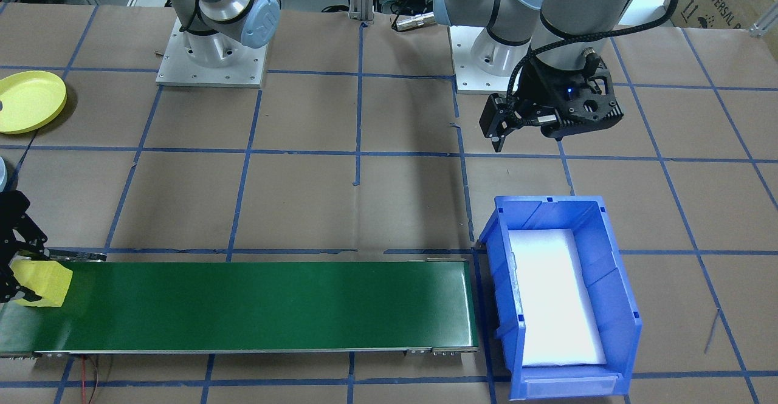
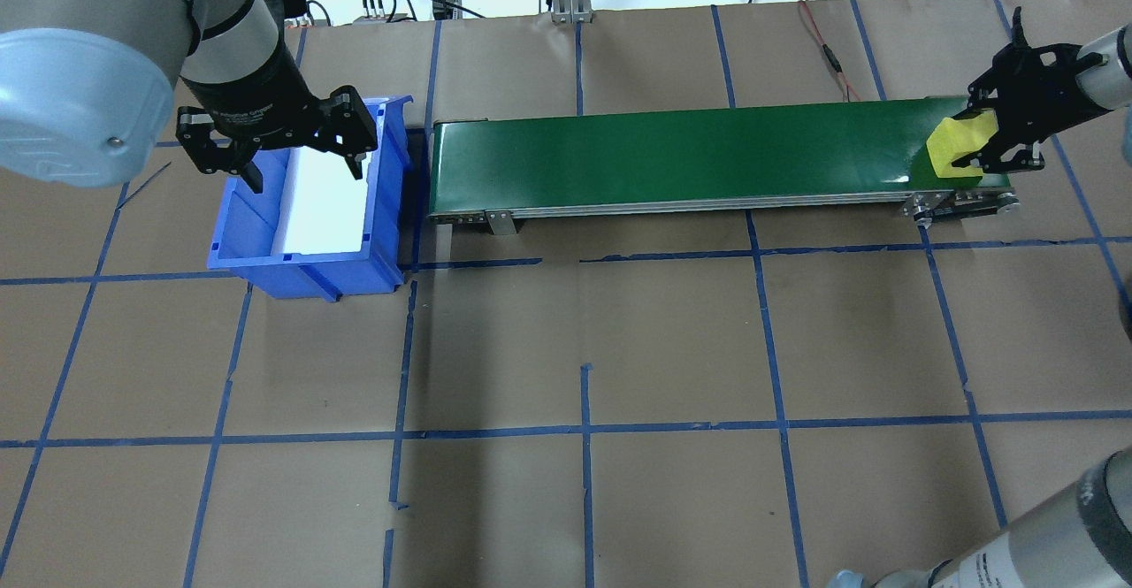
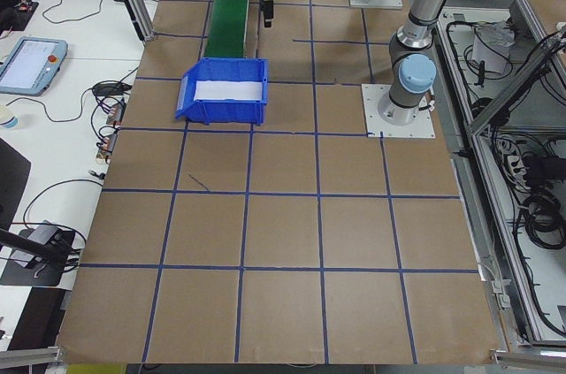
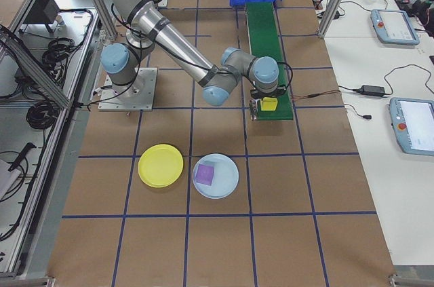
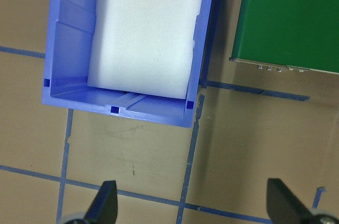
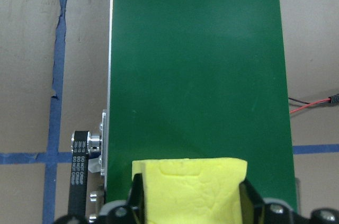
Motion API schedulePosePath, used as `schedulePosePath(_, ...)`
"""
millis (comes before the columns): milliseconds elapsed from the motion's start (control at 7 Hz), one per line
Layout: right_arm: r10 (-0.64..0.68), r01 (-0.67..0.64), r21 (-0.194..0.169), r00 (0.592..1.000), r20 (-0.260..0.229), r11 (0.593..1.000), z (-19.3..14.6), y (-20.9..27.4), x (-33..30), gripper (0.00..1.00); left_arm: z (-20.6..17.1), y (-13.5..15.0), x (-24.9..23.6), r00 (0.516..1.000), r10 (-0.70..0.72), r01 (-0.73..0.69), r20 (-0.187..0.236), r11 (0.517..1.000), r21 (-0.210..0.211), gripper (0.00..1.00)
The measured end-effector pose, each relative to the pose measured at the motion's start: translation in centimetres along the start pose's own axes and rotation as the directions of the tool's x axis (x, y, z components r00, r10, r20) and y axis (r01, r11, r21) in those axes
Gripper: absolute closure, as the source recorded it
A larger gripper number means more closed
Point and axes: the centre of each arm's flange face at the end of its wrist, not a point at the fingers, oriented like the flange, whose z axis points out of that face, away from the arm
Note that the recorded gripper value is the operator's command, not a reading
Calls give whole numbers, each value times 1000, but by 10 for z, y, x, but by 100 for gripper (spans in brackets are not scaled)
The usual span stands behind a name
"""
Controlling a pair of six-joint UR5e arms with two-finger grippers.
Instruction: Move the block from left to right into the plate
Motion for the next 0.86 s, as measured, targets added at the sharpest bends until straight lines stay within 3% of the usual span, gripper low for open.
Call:
schedulePosePath(143, 4, -4, -36, 1000, -10, 999, -17, -3, 1, 90, 0, 0, 0, 1000, 0, 0, 0, 1000, 0, 0)
schedulePosePath(429, 61, -62, -151, 998, -14, 987, -86, 7, -19, 91, -1, 0, 0, 1000, 1, -1, 0, 1000, 3, 0)
schedulePosePath(857, 338, -332, -173, 941, 1, 927, -170, 96, -115, 91, -1, 0, 0, 1000, 1, -1, 1, 1000, 2, 0)
